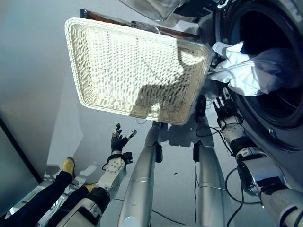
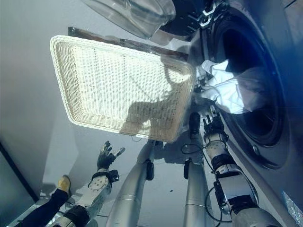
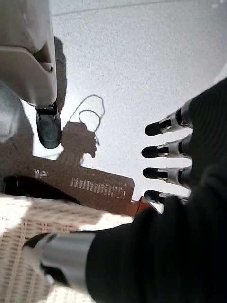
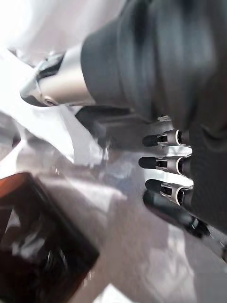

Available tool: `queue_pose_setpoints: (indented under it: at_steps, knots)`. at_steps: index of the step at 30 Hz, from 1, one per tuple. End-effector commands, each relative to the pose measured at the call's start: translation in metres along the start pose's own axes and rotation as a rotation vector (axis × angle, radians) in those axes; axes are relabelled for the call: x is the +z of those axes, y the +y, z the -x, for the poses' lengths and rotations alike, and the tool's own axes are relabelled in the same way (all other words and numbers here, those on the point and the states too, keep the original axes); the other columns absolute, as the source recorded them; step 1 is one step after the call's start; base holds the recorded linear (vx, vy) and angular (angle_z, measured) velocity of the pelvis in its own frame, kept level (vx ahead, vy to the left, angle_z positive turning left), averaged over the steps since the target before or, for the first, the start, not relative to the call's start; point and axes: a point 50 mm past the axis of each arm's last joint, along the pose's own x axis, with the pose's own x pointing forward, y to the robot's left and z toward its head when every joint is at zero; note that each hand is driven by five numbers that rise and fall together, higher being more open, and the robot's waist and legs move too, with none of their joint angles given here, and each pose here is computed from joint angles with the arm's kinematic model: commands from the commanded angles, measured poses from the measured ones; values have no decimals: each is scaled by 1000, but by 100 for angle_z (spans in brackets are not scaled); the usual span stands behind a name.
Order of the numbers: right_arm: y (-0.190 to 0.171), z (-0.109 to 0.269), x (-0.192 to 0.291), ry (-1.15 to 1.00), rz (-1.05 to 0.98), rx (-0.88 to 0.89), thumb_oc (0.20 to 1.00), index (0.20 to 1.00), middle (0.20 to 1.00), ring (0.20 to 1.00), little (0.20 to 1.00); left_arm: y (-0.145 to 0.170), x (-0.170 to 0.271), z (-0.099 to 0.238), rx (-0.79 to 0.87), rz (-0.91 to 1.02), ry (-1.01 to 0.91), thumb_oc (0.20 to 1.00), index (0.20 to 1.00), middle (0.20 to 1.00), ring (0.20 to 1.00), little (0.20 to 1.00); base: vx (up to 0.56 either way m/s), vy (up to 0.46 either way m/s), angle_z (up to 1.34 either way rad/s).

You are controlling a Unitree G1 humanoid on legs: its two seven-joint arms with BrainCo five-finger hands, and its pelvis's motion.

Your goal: Put the clothes into the washing machine.

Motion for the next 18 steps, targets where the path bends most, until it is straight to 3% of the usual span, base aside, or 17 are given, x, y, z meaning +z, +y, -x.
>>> queue_pose_setpoints:
  at_steps: [1, 8, 18]
  knots:
    - [-4, -2, 24, -116, -27, -25, 1000, 1000, 1000, 1000, 1000, -14, 10, -1, -23, 37, -46, 1000, 1000, 1000, 1000, 1000, 50, -15, 3]
    - [29, -7, 56, -233, -173, 62, 1000, 1000, 1000, 1000, 1000, -25, 22, -1, -45, 65, -82, 1000, 1000, 1000, 1000, 1000, 53, -18, 2]
    - [69, 0, 98, -458, -99, 98, 1000, 1000, 1000, 1000, 1000, -33, 33, 5, -84, 77, -121, 1000, 1000, 1000, 1000, 1000, 32, -25, 6]
